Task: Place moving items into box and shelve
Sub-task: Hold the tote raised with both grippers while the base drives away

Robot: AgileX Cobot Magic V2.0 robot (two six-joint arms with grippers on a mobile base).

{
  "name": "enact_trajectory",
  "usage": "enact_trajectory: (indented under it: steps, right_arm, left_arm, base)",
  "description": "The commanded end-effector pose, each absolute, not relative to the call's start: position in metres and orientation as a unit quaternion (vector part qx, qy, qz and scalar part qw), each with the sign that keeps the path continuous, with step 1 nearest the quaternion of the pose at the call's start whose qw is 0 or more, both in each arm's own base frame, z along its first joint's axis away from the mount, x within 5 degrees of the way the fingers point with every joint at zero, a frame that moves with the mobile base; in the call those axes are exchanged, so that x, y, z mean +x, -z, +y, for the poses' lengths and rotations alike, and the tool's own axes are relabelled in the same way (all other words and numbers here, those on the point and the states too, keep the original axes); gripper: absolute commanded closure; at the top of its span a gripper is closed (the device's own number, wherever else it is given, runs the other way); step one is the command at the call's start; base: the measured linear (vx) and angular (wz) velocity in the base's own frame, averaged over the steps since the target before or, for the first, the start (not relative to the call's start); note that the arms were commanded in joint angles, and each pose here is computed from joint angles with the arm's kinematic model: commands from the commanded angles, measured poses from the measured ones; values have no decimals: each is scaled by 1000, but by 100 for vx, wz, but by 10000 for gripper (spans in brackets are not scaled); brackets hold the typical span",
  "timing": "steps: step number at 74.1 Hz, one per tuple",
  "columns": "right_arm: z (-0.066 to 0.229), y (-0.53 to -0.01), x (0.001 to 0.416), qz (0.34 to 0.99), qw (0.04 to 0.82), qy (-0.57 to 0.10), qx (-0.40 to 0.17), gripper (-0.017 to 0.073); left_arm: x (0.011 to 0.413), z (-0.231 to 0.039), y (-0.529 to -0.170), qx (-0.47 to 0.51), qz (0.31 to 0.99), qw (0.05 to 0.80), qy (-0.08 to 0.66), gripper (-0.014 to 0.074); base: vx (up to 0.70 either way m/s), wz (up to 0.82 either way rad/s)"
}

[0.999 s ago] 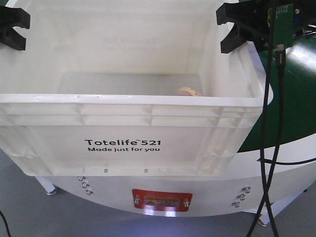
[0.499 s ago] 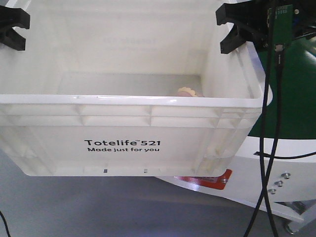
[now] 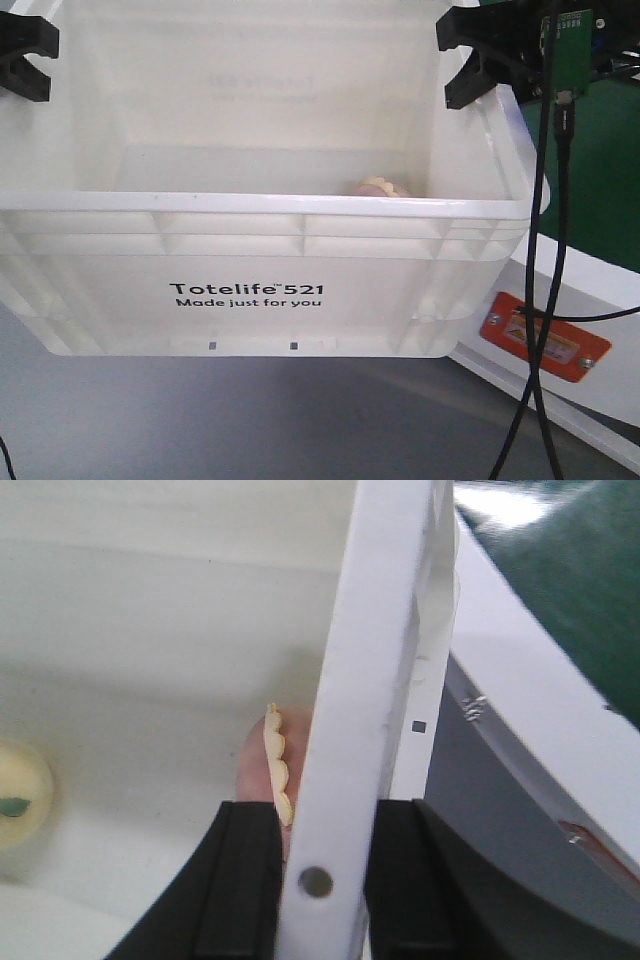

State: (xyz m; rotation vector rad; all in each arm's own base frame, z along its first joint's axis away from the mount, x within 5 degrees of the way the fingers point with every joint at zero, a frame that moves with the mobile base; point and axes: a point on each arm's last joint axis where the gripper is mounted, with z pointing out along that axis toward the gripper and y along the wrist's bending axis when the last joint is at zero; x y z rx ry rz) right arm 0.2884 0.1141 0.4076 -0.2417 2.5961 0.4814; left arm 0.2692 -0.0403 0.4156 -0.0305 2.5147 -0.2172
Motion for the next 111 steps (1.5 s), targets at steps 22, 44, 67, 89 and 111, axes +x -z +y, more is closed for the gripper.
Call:
enact_trajectory:
  steps: [22, 44, 67, 89, 111]
  right_arm:
    - [136, -450, 272, 891, 310, -320, -87, 566]
    - [136, -450, 272, 891, 309, -320, -88, 566]
    - [136, -450, 272, 891, 309, -320, -88, 566]
    - [136, -450, 272, 891, 309, -320, -88, 566]
    - [136, -449, 272, 892, 308, -318, -88, 566]
  left_arm:
    - [260, -62, -450, -14, 901, 383, 203, 600]
    - [260, -62, -450, -14, 901, 383, 203, 600]
    - [260, -62, -450, -14, 901, 383, 203, 600]
    - [259, -62, -450, -14, 901, 382, 203, 600]
    - [259, -63, -450, -13, 903, 379, 204, 600]
  base:
    - [-17, 66]
    - [-14, 64]
    - [-8, 66]
    - [0, 71]
    - [9, 67]
